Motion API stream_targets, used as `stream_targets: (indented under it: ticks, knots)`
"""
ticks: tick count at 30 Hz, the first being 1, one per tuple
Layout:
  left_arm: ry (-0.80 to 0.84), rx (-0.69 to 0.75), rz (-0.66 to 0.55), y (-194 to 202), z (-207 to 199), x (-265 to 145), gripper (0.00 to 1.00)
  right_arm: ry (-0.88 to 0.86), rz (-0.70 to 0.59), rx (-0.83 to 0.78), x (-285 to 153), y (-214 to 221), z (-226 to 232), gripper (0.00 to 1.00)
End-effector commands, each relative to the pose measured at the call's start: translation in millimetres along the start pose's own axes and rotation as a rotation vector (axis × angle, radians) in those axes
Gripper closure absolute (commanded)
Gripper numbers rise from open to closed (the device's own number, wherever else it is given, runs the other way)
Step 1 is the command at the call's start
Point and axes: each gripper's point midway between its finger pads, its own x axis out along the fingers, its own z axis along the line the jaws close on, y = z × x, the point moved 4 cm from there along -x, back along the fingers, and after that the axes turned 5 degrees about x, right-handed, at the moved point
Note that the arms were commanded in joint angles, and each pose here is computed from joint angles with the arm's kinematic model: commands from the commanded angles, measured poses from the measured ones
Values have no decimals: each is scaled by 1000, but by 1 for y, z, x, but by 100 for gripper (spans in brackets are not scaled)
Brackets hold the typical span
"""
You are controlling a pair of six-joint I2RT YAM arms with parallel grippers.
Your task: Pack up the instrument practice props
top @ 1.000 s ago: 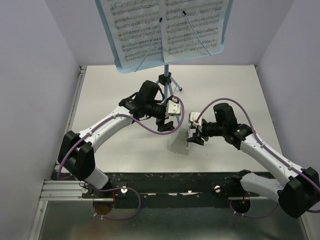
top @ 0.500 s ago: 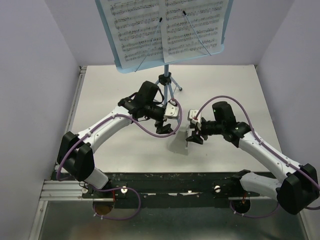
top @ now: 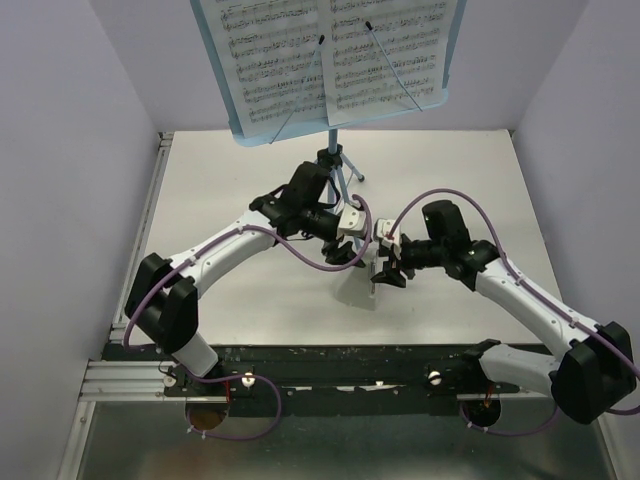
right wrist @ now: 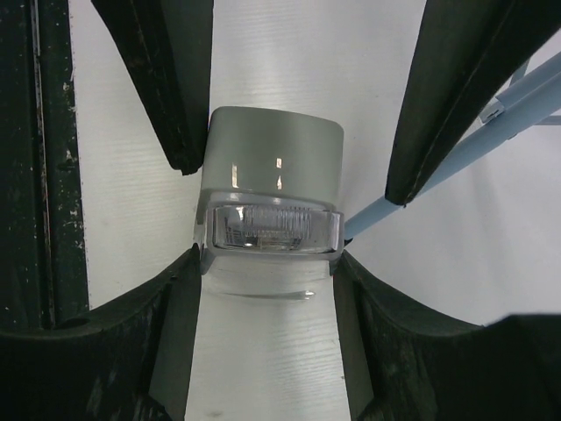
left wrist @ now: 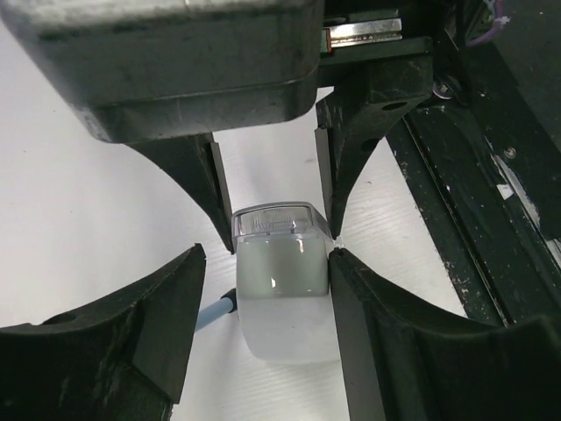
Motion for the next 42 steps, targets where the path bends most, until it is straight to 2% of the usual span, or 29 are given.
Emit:
stream_targets:
  ticks: [1, 7, 13, 19, 22, 27, 33, 38, 42]
  knots:
    - [67, 20, -30, -3, -2, 5, 34, -130, 108, 70, 5, 30, 23, 100]
    - [96, -9, 7, 10, -9, 3, 48, -144, 69, 135, 8, 17, 21, 100]
    - [68, -80, 56, 23, -10, -3, 73, -119, 16, 317, 12, 0, 18, 100]
    - [-27, -169, 78, 34, -6, -3, 100, -135, 7, 196, 15, -2, 16, 100]
    - [-96, -196, 64, 35, -1, -3, 100, -157, -7, 117, 15, -6, 20, 100]
    - [-110, -227, 74, 42, -8, -4, 100, -171, -24, -26, 17, -2, 27, 100]
    - [-183, -200, 112, 52, -8, -9, 100, -140, -46, 49, 15, -4, 29, 100]
    - [-173, -233, 112, 58, -12, -6, 100, -172, -46, 138, 22, -4, 30, 100]
    - [-174, -245, 110, 60, -12, -5, 100, -179, -65, 119, 25, -7, 28, 100]
